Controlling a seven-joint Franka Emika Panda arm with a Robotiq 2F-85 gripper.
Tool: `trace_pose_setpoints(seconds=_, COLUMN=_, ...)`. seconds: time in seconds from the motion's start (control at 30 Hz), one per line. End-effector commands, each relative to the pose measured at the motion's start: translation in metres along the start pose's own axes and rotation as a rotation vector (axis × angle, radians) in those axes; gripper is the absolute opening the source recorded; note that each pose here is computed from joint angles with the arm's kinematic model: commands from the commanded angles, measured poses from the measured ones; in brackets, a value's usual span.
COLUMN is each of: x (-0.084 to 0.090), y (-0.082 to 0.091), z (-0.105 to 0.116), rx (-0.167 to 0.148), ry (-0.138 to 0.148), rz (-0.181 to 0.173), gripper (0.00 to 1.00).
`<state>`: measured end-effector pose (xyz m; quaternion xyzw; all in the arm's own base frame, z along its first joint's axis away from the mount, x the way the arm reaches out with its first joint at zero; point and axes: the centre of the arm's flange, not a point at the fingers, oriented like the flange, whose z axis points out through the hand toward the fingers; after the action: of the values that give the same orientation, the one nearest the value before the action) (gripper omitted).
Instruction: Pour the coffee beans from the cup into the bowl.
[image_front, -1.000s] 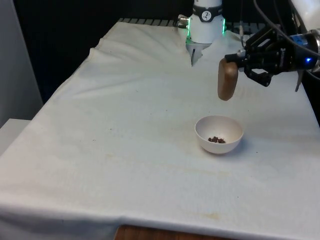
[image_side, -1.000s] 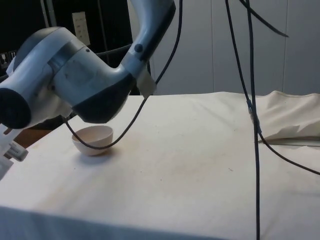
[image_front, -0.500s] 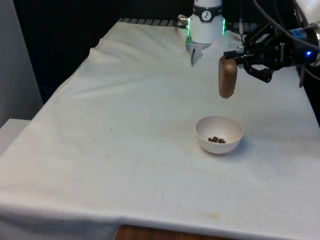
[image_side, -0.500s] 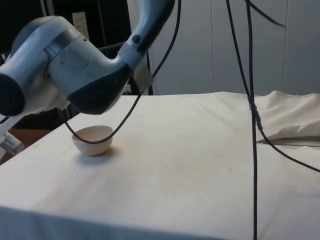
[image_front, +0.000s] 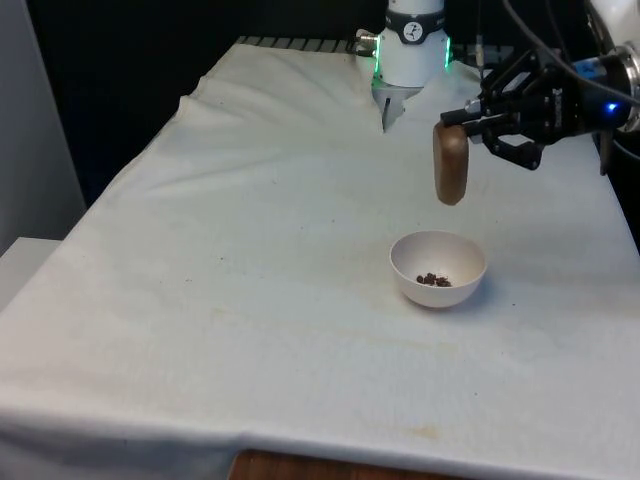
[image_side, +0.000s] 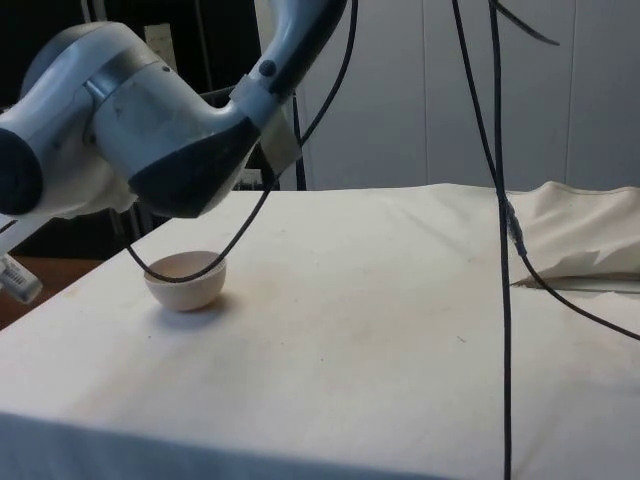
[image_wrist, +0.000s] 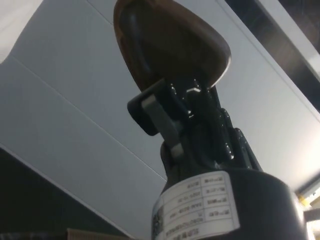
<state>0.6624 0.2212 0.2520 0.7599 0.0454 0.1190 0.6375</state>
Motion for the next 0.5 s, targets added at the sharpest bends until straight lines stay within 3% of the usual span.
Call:
trace_pose_setpoints(seconds=0.0, x=0.0015, y=0.0019, z=0.0010, rx=0.027, ry=-0.004, rz=0.003, gripper=0.00)
trace_pose_setpoints(seconds=0.27, x=0.0050, y=0.0045, z=0.0063, rx=0.071, ry=-0.018, rz=0.023, gripper=0.00)
trace_pose_setpoints(seconds=0.3, x=0.0044, y=0.0021, z=0.0066, rx=0.050, ry=-0.018, rz=0.020, gripper=0.00)
trace_pose_setpoints(seconds=0.33, x=0.0051, y=0.0044, z=0.0069, rx=0.081, ry=-0.023, rz=0.026, gripper=0.00)
trace_pose_setpoints(seconds=0.47, x=0.0056, y=0.0057, z=0.0087, rx=0.099, ry=-0.033, rz=0.035, gripper=0.00)
